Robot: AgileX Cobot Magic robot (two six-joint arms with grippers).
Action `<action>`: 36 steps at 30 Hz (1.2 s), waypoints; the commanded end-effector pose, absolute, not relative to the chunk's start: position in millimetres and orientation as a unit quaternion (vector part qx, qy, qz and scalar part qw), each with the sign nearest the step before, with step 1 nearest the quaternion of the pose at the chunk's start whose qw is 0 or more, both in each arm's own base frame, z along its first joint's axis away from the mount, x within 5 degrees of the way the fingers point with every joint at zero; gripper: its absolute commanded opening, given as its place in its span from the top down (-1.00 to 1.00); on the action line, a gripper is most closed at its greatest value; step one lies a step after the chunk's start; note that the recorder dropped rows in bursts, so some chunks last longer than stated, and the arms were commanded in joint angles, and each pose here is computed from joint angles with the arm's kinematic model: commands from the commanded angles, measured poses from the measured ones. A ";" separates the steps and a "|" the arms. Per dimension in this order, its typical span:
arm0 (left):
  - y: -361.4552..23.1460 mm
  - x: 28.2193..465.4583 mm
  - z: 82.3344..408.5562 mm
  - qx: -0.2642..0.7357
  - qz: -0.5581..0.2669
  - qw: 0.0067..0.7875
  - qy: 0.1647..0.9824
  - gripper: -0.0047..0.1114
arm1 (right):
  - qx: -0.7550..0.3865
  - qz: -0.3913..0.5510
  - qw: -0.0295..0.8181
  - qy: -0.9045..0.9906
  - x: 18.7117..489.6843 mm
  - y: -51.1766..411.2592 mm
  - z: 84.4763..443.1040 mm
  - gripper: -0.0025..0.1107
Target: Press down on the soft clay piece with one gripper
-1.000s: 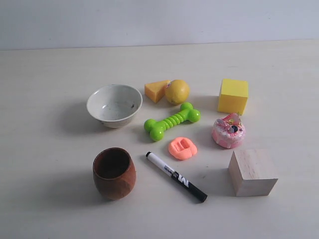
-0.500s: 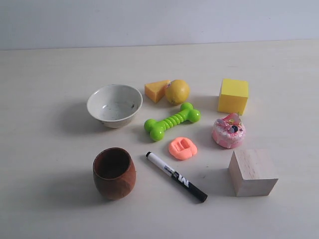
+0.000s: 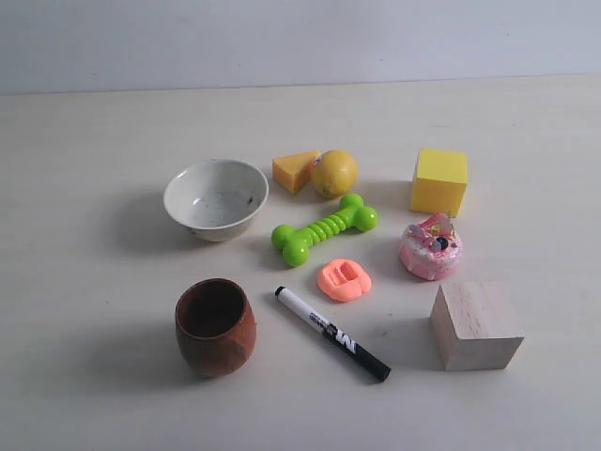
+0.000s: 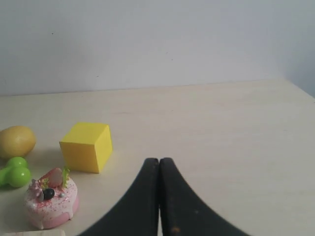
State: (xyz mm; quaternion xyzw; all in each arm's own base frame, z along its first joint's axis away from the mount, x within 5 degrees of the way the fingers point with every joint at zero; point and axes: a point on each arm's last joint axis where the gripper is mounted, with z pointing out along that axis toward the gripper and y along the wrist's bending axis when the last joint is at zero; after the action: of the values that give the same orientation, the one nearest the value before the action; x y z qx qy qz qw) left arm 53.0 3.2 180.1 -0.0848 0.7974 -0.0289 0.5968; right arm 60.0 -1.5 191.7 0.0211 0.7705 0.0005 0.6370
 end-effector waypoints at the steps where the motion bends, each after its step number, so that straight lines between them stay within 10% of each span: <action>1: 2.7 52.7 179.7 -0.083 -0.032 0.599 0.796 0.92 | 0.020 -0.002 0.644 0.765 58.9 -1.5 191.2 0.96; 36: 2.7 52.7 179.7 -0.083 -0.032 0.599 0.796 0.92 | 0.017 -0.003 0.615 0.788 53.7 -1.2 183.1 0.96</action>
State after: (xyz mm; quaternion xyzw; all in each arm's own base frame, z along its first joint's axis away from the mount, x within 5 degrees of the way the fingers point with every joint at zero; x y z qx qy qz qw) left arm 53.0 3.2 180.1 -0.0848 0.7974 -0.0289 0.5968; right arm 53.9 -0.8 184.1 0.0196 0.7905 0.0024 0.6122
